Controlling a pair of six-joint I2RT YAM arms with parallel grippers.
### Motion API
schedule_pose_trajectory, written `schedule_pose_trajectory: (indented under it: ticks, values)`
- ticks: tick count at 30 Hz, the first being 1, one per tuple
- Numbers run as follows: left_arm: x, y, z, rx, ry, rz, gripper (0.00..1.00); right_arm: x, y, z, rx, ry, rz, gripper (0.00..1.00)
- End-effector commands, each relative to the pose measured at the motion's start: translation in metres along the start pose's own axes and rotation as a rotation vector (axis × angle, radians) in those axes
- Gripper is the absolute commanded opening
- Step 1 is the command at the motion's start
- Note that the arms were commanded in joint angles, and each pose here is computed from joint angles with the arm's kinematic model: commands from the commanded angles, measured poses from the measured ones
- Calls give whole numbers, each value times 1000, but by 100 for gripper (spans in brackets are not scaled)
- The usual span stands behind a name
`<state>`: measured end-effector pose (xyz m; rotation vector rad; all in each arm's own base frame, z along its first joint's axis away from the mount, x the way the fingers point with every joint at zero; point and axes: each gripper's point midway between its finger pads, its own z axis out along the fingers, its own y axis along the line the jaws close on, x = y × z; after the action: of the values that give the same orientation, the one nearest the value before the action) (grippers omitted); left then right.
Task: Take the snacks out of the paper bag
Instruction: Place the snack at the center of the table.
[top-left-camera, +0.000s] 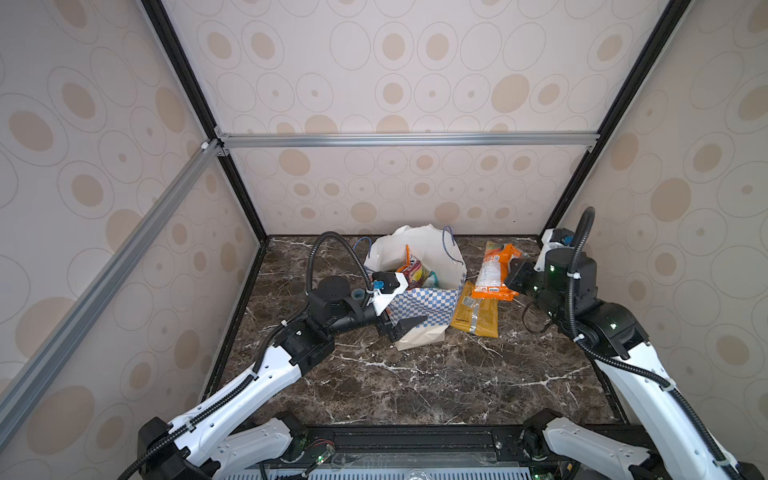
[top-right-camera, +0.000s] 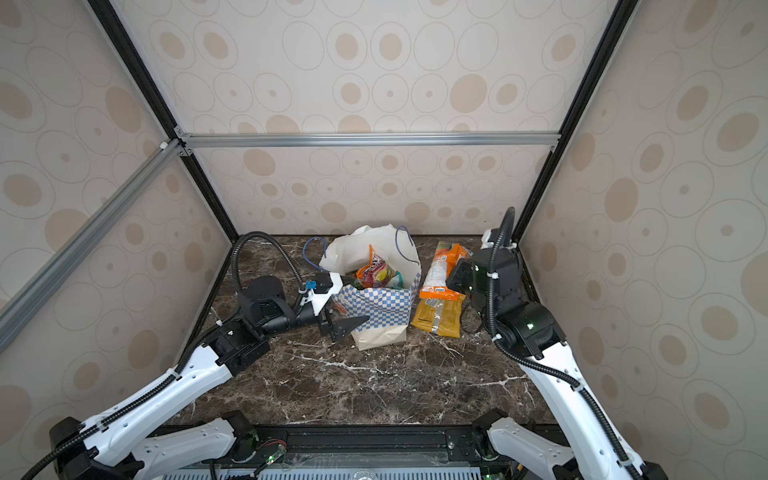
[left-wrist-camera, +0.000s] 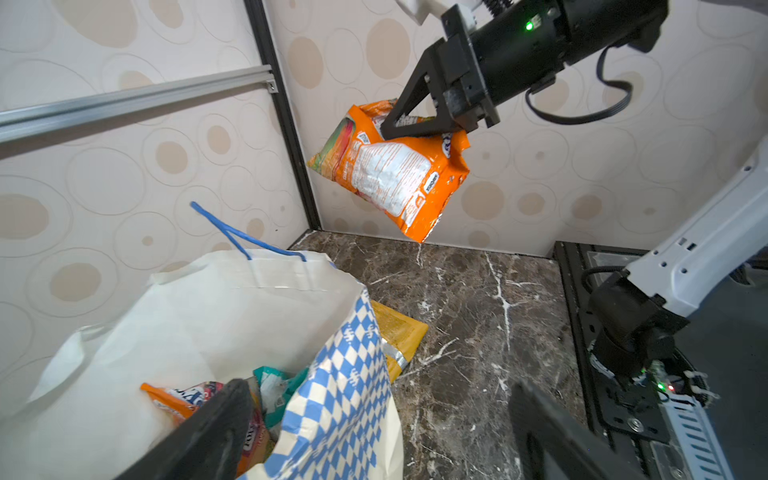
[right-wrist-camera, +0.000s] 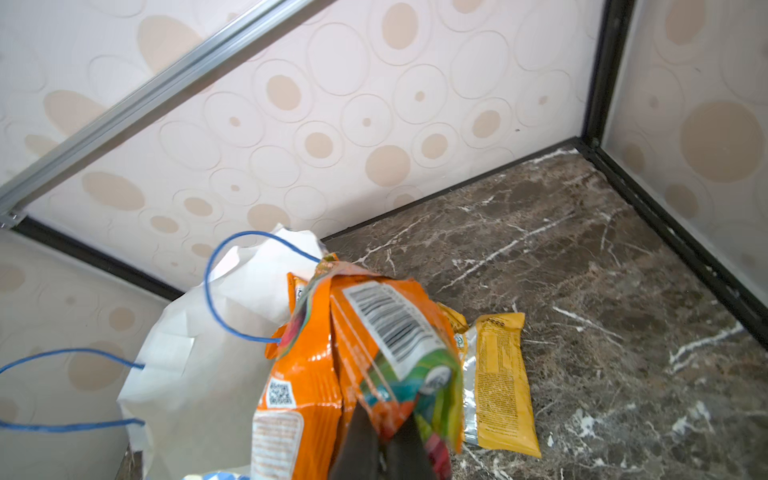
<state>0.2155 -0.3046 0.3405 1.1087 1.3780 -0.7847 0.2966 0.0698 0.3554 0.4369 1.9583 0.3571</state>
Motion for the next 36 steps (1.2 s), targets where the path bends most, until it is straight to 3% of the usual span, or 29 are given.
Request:
schedule_pose_trajectory:
  ticks: [1,11,18,20,25,31,36]
  values:
    - [-9,-17,7,42,6,50,97,20,-16,12,0,24,174,0]
    - [31,-51,40,112,190,96,98,174,-41,89,11,440,223,0]
    - [57,-50,48,81,317,149,98,229,-66,113,75,551,188,0]
    - [61,-51,50,77,334,155,98,238,-75,114,95,554,190,6]
    - [64,-53,51,75,344,162,98,248,-95,109,173,559,183,33]
    - [63,-53,50,66,345,171,98,247,-105,101,218,552,173,47]
    - [56,-50,47,41,320,176,98,231,-106,91,249,520,168,66]
